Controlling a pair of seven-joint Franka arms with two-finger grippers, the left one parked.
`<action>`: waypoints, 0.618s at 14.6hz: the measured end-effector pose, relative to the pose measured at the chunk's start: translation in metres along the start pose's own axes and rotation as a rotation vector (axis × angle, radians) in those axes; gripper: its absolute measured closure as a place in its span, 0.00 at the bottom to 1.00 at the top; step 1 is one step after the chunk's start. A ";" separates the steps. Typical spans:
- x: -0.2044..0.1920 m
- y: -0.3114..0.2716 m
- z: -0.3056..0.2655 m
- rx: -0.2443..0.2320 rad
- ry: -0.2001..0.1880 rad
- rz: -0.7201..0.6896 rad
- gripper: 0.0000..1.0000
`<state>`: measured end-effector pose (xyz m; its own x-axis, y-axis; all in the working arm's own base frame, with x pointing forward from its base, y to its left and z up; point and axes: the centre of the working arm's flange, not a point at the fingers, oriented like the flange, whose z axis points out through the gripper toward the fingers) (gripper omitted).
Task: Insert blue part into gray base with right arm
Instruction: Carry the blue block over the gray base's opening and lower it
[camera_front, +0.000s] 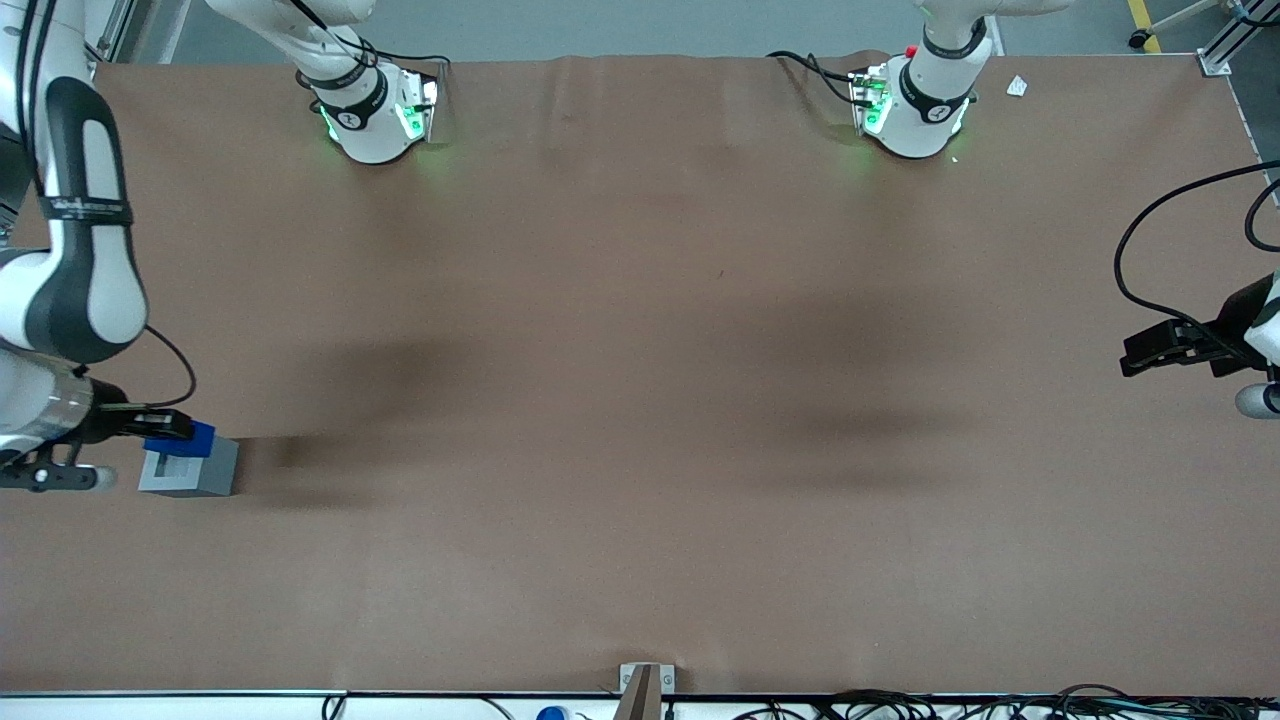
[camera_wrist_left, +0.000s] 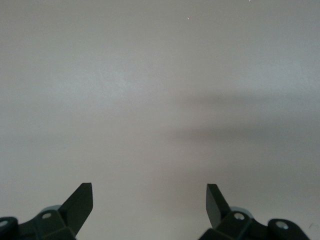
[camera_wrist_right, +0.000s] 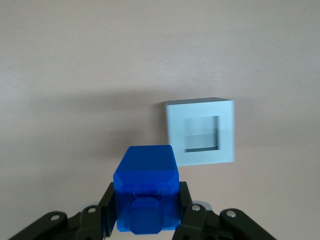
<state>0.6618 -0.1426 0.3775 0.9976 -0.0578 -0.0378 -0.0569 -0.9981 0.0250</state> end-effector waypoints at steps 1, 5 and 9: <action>0.000 0.012 -0.001 -0.001 0.005 0.011 0.49; 0.002 0.041 0.016 -0.001 -0.010 0.018 0.49; 0.012 0.062 0.040 -0.004 -0.024 -0.015 0.49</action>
<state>0.6683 -0.2063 0.3385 0.9971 -0.0437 -0.0626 -0.0420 -0.9987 0.0281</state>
